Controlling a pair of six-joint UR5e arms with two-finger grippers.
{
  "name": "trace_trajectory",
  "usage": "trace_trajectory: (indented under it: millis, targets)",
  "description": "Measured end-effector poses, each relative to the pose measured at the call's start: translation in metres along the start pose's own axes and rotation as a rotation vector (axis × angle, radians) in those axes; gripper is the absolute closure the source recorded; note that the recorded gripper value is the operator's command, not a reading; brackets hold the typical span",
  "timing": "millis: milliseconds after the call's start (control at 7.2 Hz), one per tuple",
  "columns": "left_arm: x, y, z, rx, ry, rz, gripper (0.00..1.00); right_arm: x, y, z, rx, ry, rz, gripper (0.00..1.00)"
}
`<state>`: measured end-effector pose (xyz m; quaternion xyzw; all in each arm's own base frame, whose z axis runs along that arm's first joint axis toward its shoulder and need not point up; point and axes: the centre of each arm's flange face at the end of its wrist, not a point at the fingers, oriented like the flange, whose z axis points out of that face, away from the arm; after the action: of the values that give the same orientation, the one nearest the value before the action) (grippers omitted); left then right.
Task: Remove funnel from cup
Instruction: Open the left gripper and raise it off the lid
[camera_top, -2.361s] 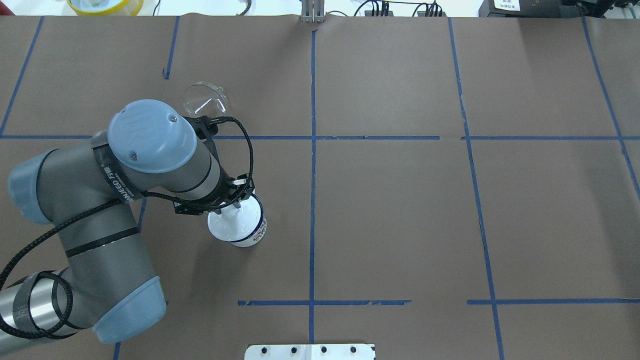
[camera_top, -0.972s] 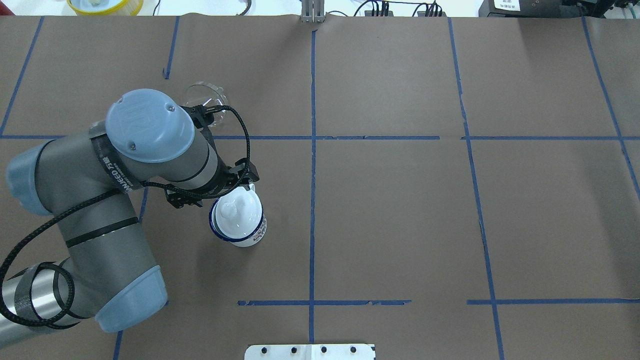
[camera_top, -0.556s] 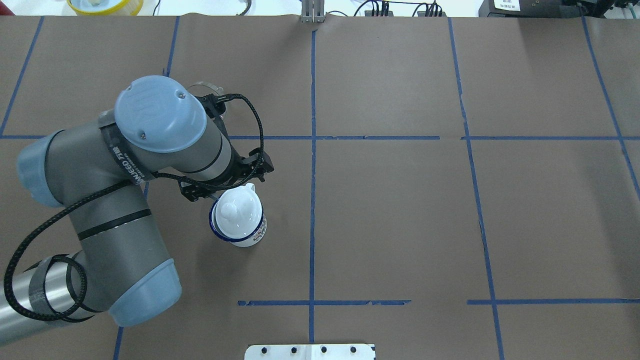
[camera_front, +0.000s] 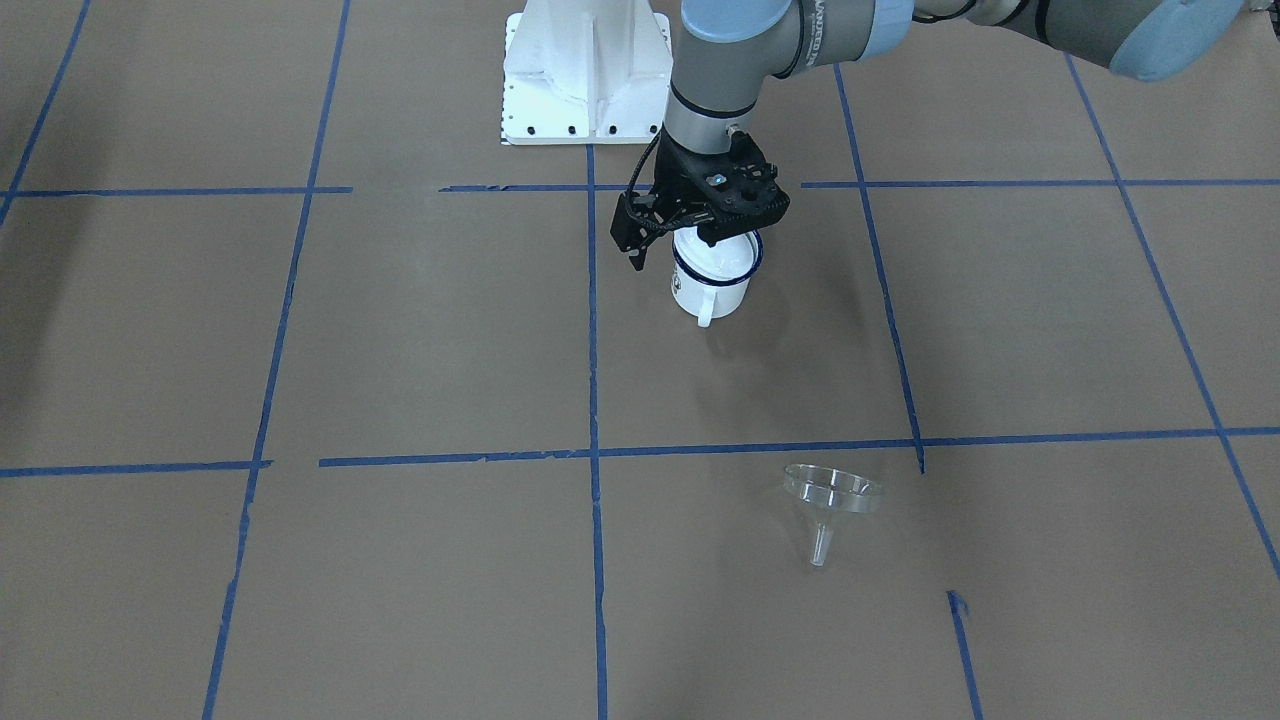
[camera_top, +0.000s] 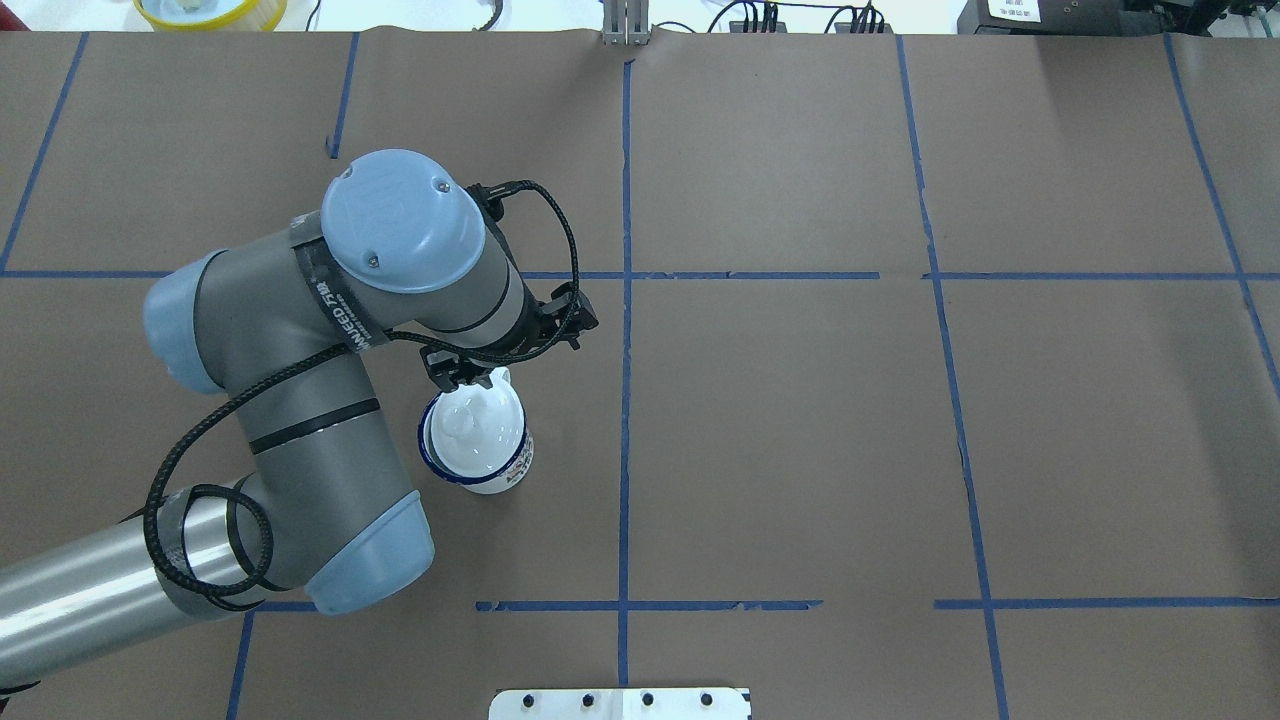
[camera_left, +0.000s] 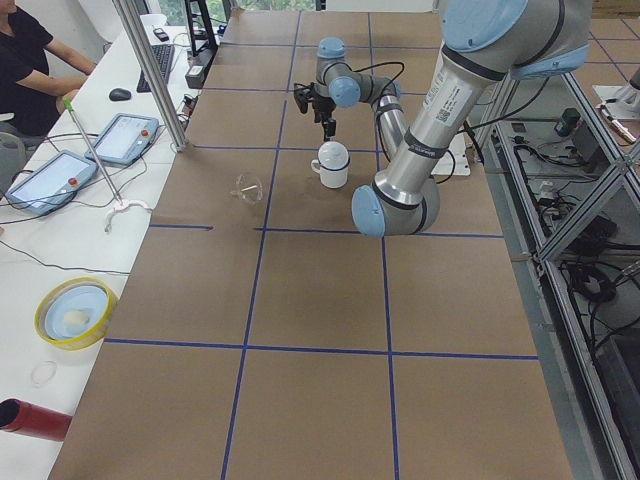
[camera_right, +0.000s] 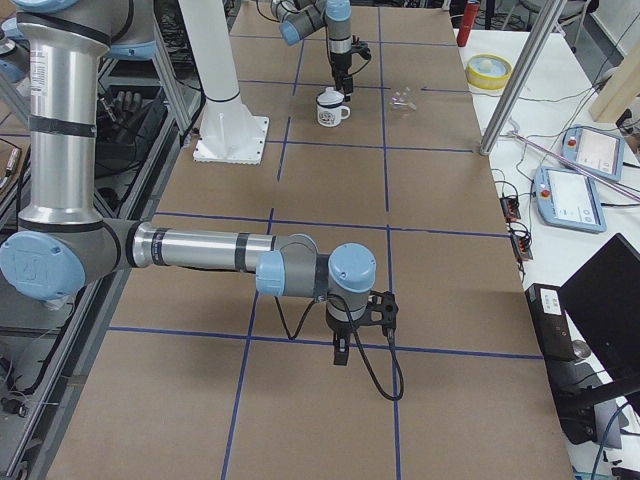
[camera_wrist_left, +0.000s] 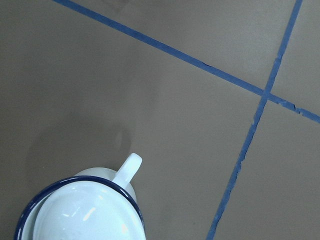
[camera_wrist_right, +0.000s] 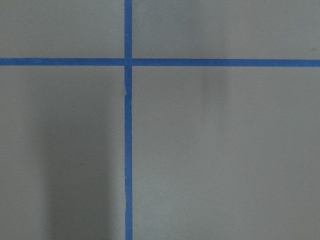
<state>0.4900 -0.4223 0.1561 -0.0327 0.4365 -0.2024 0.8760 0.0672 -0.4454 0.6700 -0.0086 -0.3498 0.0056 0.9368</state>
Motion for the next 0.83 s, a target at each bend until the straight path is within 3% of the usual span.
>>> trace_trajectory:
  millis: [833]
  targets:
    - [0.003, 0.024, 0.02, -0.035, -0.002, 0.011, 0.0, 0.0, 0.0, 0.0, 0.0, 0.0, 0.0, 0.0]
